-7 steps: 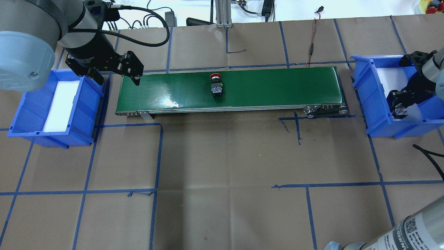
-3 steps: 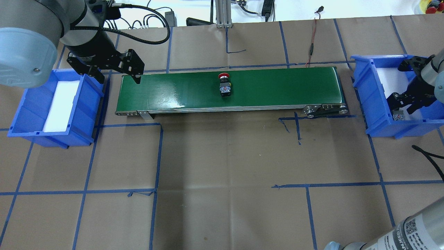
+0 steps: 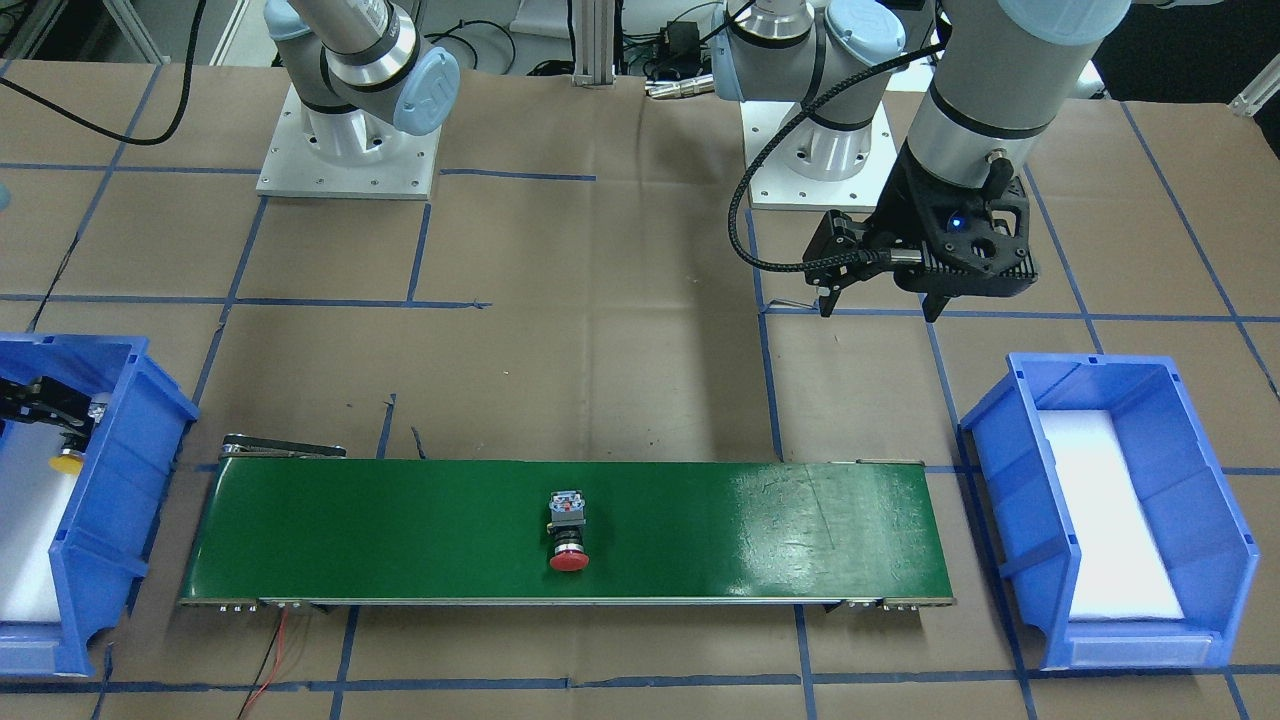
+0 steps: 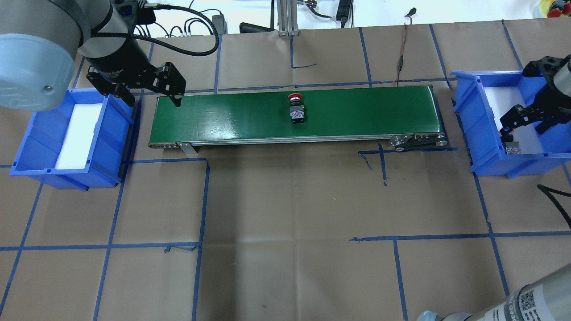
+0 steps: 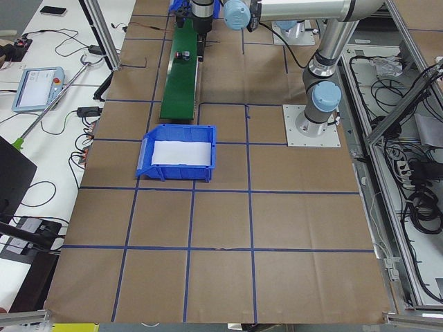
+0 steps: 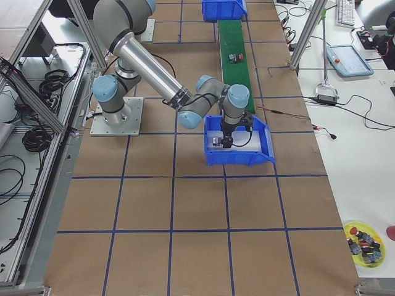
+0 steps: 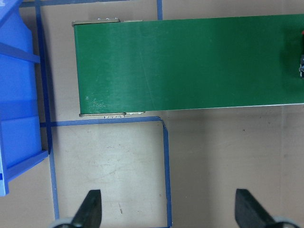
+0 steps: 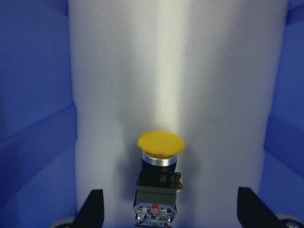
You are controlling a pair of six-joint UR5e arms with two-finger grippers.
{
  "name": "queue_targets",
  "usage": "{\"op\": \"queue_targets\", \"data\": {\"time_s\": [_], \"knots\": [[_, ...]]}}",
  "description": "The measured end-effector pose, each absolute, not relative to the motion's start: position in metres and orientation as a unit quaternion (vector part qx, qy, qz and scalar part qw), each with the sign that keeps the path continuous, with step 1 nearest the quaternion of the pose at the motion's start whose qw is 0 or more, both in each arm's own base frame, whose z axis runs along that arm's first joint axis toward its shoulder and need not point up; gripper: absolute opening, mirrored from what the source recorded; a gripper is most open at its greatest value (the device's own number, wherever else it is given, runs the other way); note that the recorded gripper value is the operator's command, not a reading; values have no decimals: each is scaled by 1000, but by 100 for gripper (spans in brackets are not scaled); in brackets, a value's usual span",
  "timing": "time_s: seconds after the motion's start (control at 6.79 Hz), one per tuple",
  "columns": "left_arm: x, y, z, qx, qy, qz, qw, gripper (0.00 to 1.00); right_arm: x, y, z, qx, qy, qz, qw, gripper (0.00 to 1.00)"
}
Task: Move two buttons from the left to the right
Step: 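Release the yellow button in the bin and raise the right gripper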
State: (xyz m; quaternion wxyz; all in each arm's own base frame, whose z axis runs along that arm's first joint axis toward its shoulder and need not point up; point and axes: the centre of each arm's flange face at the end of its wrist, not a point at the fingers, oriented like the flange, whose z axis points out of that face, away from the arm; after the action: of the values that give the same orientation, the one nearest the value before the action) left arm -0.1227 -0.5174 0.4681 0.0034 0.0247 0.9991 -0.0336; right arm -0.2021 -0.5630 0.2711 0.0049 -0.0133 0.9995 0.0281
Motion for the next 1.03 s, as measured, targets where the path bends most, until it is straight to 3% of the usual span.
{"op": "queue_targets", "data": {"time_s": [0.59, 1.03], "knots": [[-123, -518, 468, 25, 999, -34, 3, 100, -144, -603, 396, -18, 999, 16, -25, 100], [-123, -518, 469, 25, 999, -34, 3, 100, -19, -628, 428, 23, 999, -14, -35, 100]]}}
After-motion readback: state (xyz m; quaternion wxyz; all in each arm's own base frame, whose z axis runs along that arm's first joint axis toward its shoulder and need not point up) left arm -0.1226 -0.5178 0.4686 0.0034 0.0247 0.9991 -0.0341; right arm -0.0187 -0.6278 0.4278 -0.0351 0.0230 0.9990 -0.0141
